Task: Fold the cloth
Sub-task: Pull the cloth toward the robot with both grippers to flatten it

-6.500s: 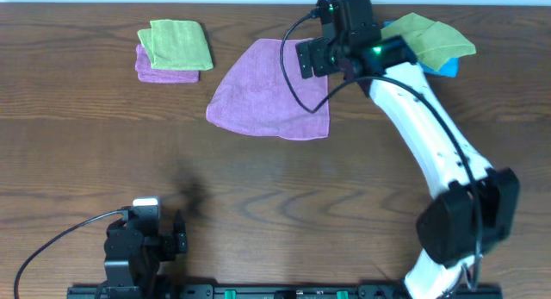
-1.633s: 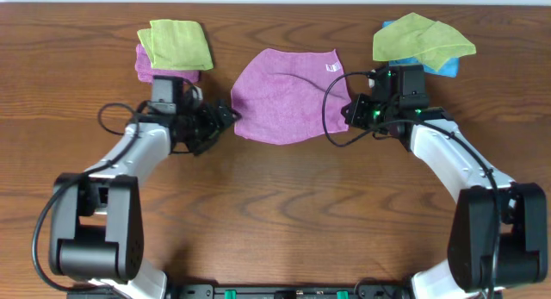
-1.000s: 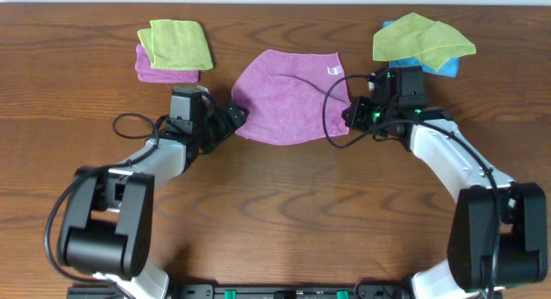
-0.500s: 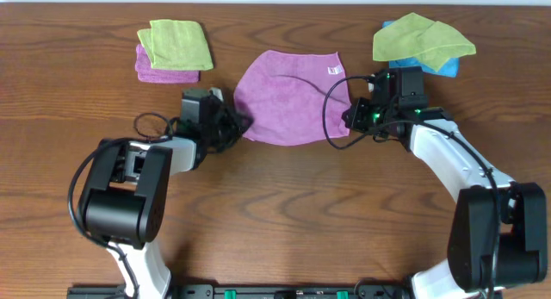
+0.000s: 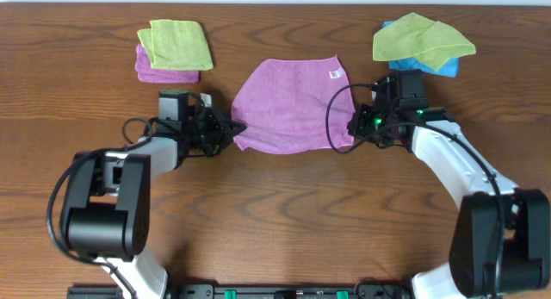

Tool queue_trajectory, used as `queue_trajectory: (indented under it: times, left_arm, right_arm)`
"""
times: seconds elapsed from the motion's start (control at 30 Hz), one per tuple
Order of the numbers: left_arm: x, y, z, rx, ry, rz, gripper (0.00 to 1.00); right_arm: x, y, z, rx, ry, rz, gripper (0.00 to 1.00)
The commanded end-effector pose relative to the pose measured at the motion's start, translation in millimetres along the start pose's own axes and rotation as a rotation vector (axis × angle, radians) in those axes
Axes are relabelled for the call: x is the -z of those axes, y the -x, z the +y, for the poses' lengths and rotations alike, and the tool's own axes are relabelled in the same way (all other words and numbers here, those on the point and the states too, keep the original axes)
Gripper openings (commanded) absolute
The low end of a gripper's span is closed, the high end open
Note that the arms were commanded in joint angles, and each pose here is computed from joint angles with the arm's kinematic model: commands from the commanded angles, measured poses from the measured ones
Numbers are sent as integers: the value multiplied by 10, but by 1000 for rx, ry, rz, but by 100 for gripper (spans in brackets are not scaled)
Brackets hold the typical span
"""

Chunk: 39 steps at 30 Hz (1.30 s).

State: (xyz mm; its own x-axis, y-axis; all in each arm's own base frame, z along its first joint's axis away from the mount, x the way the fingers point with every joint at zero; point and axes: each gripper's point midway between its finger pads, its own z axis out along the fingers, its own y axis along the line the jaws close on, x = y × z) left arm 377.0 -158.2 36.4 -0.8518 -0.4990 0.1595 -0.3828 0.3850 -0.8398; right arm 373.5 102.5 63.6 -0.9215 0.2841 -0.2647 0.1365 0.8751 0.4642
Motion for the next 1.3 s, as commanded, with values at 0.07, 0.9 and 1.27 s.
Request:
queue_trajectory:
  times: [0.07, 0.9, 1.27]
  left_arm:
    - [80, -222, -170, 7, -70, 111, 6]
    - [62, -1269, 47, 54, 92, 427, 6]
    - [-58, -1473, 198, 8, 206, 436, 6]
  right_arm:
    - [246, -59, 79, 28, -16, -16, 1]
    - [796, -635, -620, -39, -431, 114, 1]
    - [931, -709, -843, -96, -574, 114, 11]
